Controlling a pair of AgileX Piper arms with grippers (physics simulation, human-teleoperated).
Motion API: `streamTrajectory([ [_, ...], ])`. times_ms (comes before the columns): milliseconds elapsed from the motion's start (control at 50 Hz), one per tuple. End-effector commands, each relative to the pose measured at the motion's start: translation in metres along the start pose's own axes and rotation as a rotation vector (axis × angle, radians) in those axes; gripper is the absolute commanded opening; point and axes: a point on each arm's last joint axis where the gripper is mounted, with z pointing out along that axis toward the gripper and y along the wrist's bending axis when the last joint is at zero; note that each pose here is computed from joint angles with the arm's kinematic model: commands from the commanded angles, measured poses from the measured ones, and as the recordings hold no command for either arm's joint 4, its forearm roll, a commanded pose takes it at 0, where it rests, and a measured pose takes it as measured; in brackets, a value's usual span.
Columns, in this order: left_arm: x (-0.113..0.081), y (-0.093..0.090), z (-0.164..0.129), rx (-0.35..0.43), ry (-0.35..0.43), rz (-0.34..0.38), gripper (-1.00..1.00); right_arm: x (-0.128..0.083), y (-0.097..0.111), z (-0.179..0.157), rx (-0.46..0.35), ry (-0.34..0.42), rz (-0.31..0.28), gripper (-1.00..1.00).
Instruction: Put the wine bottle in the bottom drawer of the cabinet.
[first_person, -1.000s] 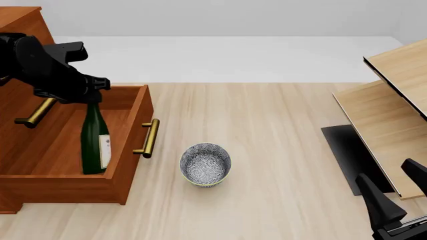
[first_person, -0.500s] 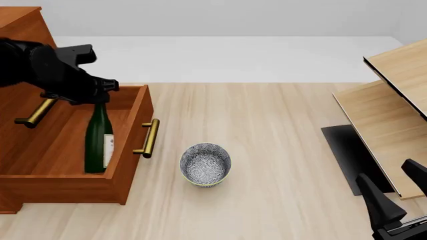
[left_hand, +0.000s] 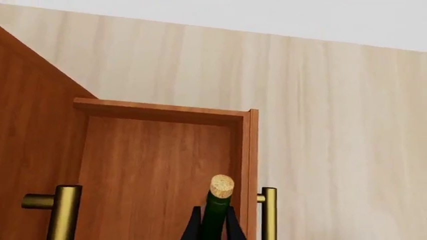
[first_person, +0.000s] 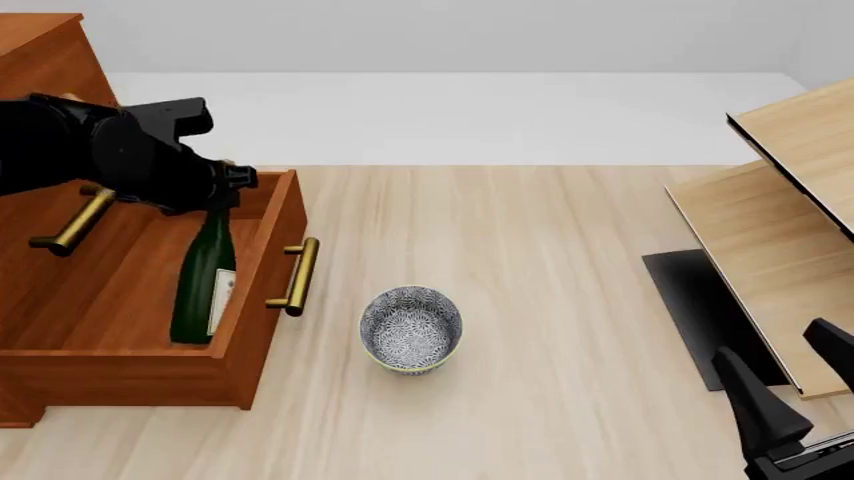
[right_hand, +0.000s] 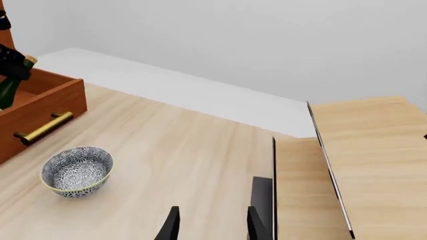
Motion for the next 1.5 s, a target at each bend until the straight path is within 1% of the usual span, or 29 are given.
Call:
streamTrajectory([
  [20,0.038,-0.005,0.031,0.014,0.17,-0.104,-1.0,0.0,0.0,0.0,0.001,0.006,-0.002,1.0],
  [60,0.034,0.001,0.034,0.002,0.171,-0.105,-1.0,0.001,0.0,0.0,0.0,0.007,-0.001,1.0],
  [100,0.036,0.0,0.036,0.003,0.179,-0.098,-1.0,0.001,0.0,0.0,0.003,0.008,-0.002,1.0],
  [140,0.032,0.004,0.037,-0.005,0.176,-0.104,-1.0,0.001,0.0,0.0,0.004,0.009,-0.003,1.0],
  [280,0.03,0.008,0.043,-0.014,0.181,-0.112,-1.0,0.002,0.0,0.0,0.004,0.018,-0.002,1.0],
  [300,0.029,0.011,0.046,-0.019,0.187,-0.101,-1.0,0.002,0.0,0.0,0.001,0.018,-0.004,1.0],
  [320,0.031,0.007,0.045,-0.012,0.186,-0.104,-1.0,0.002,0.0,0.0,0.002,0.019,-0.003,1.0],
  [360,0.026,0.013,0.048,-0.023,0.188,-0.095,-1.0,0.002,0.0,0.0,0.002,0.021,-0.005,1.0],
  [400,0.029,0.009,0.048,-0.016,0.186,-0.103,-1.0,0.002,0.0,0.0,0.005,0.023,-0.004,1.0],
  [500,0.028,0.015,0.056,-0.028,0.196,-0.104,-1.0,0.002,0.0,0.0,0.006,0.027,-0.004,1.0],
  [560,0.028,0.015,0.058,-0.029,0.197,-0.108,-1.0,0.002,0.0,0.0,0.006,0.028,-0.005,1.0],
  [700,0.033,0.008,0.061,-0.018,0.199,-0.109,-1.0,0.003,0.0,0.0,0.008,0.031,-0.007,1.0],
  [880,0.032,0.009,0.061,-0.02,0.2,-0.106,-1.0,0.003,0.0,0.0,0.005,0.034,-0.007,1.0],
  [1280,0.034,-0.001,0.056,-0.002,0.188,-0.109,-1.0,0.003,0.0,0.0,0.001,0.034,-0.009,1.0],
  [1320,0.034,0.001,0.057,-0.005,0.192,-0.103,-1.0,0.003,0.0,0.0,-0.001,0.033,-0.011,1.0],
  [1340,0.036,-0.003,0.055,0.002,0.189,-0.107,-1.0,0.003,0.0,0.0,0.002,0.034,-0.007,1.0],
  [1380,0.035,-0.001,0.056,-0.002,0.191,-0.104,-1.0,0.003,0.0,0.0,0.0,0.035,-0.011,1.0],
  [1400,0.036,-0.004,0.054,0.005,0.186,-0.108,-1.0,0.003,0.0,0.0,0.0,0.035,-0.01,1.0],
  [1440,0.036,-0.002,0.056,0.0,0.191,-0.109,-1.0,0.003,0.0,0.0,-0.002,0.034,-0.01,1.0],
  [1460,0.039,-0.007,0.055,0.008,0.191,-0.106,-1.0,0.003,0.0,0.0,-0.001,0.034,-0.009,1.0],
  [1500,0.039,-0.005,0.056,0.005,0.192,-0.107,-1.0,0.003,0.0,0.0,-0.002,0.034,-0.01,1.0],
])
